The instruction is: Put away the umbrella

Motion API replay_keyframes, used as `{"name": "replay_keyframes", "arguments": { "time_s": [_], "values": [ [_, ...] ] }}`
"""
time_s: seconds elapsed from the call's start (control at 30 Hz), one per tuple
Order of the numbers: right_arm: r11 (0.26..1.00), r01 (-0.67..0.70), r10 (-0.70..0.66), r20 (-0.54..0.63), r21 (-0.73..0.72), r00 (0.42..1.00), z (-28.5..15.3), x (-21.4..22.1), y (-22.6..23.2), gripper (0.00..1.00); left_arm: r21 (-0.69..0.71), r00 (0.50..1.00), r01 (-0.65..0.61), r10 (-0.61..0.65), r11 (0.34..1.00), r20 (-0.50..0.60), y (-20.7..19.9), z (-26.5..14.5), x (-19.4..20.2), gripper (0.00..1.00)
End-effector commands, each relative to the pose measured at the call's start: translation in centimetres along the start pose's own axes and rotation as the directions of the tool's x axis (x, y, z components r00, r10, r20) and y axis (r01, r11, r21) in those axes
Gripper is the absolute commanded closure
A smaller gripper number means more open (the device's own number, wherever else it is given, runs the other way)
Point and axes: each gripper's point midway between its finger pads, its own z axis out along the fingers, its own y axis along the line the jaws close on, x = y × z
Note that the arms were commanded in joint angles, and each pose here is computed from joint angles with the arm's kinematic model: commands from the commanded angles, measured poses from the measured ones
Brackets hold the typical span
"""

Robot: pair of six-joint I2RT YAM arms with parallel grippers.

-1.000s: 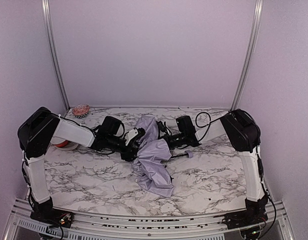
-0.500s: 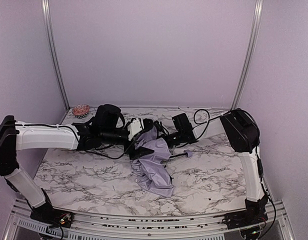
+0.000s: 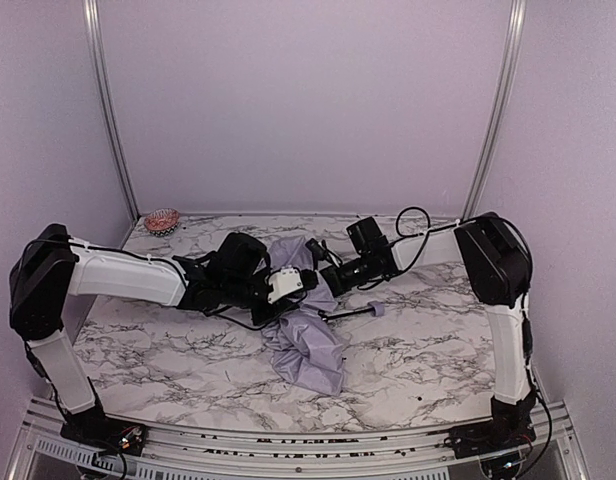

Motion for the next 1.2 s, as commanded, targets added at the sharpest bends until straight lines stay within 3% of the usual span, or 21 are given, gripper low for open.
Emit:
{"name": "replay_keyframes", "arguments": {
  "time_s": [0.0,0.1,0.2,0.3,0.4,0.5,0.63,0.7,0.83,0.97,1.07,1.13,1.17],
  "values": [
    [0.996,0.083,-0.080,0.082,-0.036,0.993,-6.6,-3.4,3.6,0.70,0.072,0.993,0.074,-0.081,0.995,0.089,0.0,0.1,-0.5,0.82],
    [0.983,0.134,-0.155,0.175,0.126,0.972,-11.3,-5.3,3.6,0.66,0.165,0.967,0.177,-0.203,0.970,0.154,1.0,-0.2,-0.2,0.83],
    [0.941,0.180,-0.235,0.171,0.288,0.957,-13.5,-4.8,3.8,0.62,0.225,0.948,0.234,-0.274,0.946,0.163,1.6,0.3,0.4,0.83],
    [0.915,0.317,-0.358,0.140,0.249,0.923,-13.0,-2.2,7.6,0.61,0.242,0.944,0.245,-0.288,0.939,0.163,1.5,1.0,0.9,0.83],
    [0.836,0.537,-0.547,0.092,0.114,0.832,-10.6,2.3,13.4,0.54,0.252,0.940,0.260,-0.304,0.932,0.153,1.4,1.6,1.5,0.83],
    [0.694,0.717,-0.720,0.063,0.065,0.691,-8.4,5.8,17.0,0.48,0.270,0.937,0.270,-0.317,0.924,0.149,1.1,2.0,1.8,0.83],
    [0.493,0.862,-0.869,0.017,0.120,0.495,-6.5,8.3,17.6,0.43,0.287,0.934,0.275,-0.326,0.918,0.147,0.9,2.3,1.8,0.82],
    [0.423,0.893,-0.905,0.017,0.152,0.426,-6.4,8.2,17.1,0.40,0.292,0.932,0.277,-0.329,0.915,0.149,0.8,2.3,1.7,0.82],
    [0.314,0.932,-0.945,-0.040,0.179,0.326,-4.8,8.9,16.2,0.36,0.295,0.932,0.274,-0.329,0.915,0.154,0.8,2.0,1.6,0.82],
    [0.291,0.940,-0.942,-0.122,0.176,0.314,-3.4,9.3,14.3,0.36,0.295,0.932,0.273,-0.327,0.916,0.154,0.8,2.0,1.6,0.82],
    [0.298,0.943,-0.937,-0.145,0.146,0.318,-2.8,9.8,13.9,0.52,0.294,0.932,0.270,-0.325,0.917,0.159,0.8,1.9,1.4,0.82],
    [0.313,0.939,-0.928,-0.167,0.144,0.334,-2.7,9.9,13.5,0.74,0.295,0.932,0.264,-0.322,0.918,0.168,0.9,1.6,1.1,0.79],
    [0.315,0.938,-0.926,-0.169,0.143,0.337,-2.7,9.8,13.6,0.85,0.274,0.926,0.281,-0.334,0.920,0.173,2.2,1.2,1.5,0.72]
  ]
}}
